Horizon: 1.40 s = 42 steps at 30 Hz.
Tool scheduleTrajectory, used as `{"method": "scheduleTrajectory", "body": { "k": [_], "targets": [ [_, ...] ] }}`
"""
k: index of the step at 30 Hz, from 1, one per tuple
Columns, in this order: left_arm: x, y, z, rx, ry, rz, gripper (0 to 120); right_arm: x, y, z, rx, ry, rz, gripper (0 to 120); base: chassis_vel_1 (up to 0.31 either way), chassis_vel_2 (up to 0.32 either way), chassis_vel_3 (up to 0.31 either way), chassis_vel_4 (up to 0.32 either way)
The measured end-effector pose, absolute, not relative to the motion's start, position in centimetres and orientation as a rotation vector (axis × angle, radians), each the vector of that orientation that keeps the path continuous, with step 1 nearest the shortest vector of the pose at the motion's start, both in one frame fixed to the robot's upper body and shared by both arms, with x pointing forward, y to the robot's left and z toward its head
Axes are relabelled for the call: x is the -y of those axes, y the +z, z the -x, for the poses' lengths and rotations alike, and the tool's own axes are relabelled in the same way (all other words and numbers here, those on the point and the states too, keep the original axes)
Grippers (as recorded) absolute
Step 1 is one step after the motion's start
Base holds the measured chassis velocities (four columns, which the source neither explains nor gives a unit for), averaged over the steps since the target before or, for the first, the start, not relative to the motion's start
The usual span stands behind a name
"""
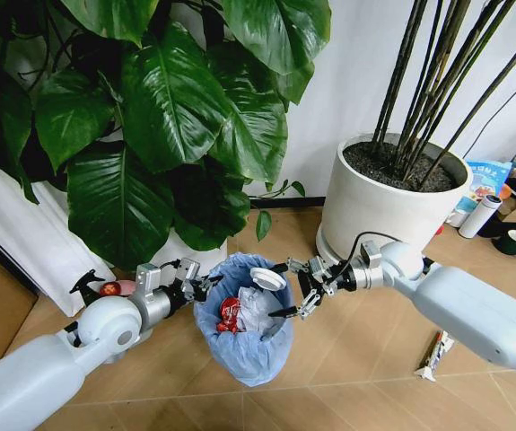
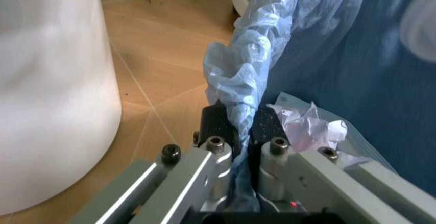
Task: Pick up the trash bin and place the garbage on the floor into it.
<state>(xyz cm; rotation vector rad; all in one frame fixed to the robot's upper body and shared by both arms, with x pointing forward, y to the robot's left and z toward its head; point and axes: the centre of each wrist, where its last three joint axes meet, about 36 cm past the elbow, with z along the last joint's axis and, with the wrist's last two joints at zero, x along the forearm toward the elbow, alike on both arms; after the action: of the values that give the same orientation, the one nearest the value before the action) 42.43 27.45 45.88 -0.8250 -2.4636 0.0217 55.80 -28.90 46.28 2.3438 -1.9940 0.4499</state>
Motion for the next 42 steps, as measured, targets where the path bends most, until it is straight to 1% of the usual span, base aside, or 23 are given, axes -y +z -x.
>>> {"method": "scheduleTrajectory", "body": {
  "k": [1,4,6,10,13,21,32,35,38,42],
  "targets": [
    [-27.4,45.9,-42.4,2.464,0.022,0.825,0,28.9,46.3,-55.8,1.994,0.450,-2.344,100,0.000,0.000,0.000,0.000],
    [-27.4,45.8,-42.4,2.460,0.020,0.826,0,28.4,47.6,-56.9,1.965,0.630,-2.379,100,0.000,0.000,0.000,0.000],
    [-27.4,45.7,-42.4,2.459,0.020,0.827,0,28.2,47.8,-57.0,1.958,0.659,-2.387,100,0.000,0.000,0.000,0.000],
    [-27.3,45.8,-42.5,2.461,0.020,0.829,0,27.5,49.2,-57.9,1.892,0.837,-2.431,100,0.000,0.000,0.000,0.000],
    [-27.2,45.9,-42.5,2.463,0.023,0.831,0,27.0,50.1,-58.3,1.869,0.897,-2.450,100,0.000,0.000,0.000,0.000],
    [-27.2,46.1,-42.7,2.468,0.026,0.832,0,27.3,51.1,-59.1,1.832,0.936,-2.462,100,0.000,0.000,0.000,0.000],
    [-27.2,46.0,-42.8,2.466,0.026,0.824,0,26.9,53.2,-59.7,1.714,1.128,-2.491,100,0.000,0.000,0.000,0.000],
    [-27.2,46.0,-42.8,2.467,0.032,0.822,0,26.8,53.3,-59.7,1.710,1.138,-2.492,100,0.000,0.000,0.000,0.000],
    [-26.9,46.1,-43.0,2.480,0.111,0.833,0,26.6,53.4,-59.8,1.711,1.146,-2.495,100,0.000,0.000,0.000,0.000],
    [-26.8,46.3,-43.5,2.487,0.099,0.831,0,26.8,53.4,-60.0,1.738,1.125,-2.494,100,0.000,0.000,0.000,0.000]
  ]
}}
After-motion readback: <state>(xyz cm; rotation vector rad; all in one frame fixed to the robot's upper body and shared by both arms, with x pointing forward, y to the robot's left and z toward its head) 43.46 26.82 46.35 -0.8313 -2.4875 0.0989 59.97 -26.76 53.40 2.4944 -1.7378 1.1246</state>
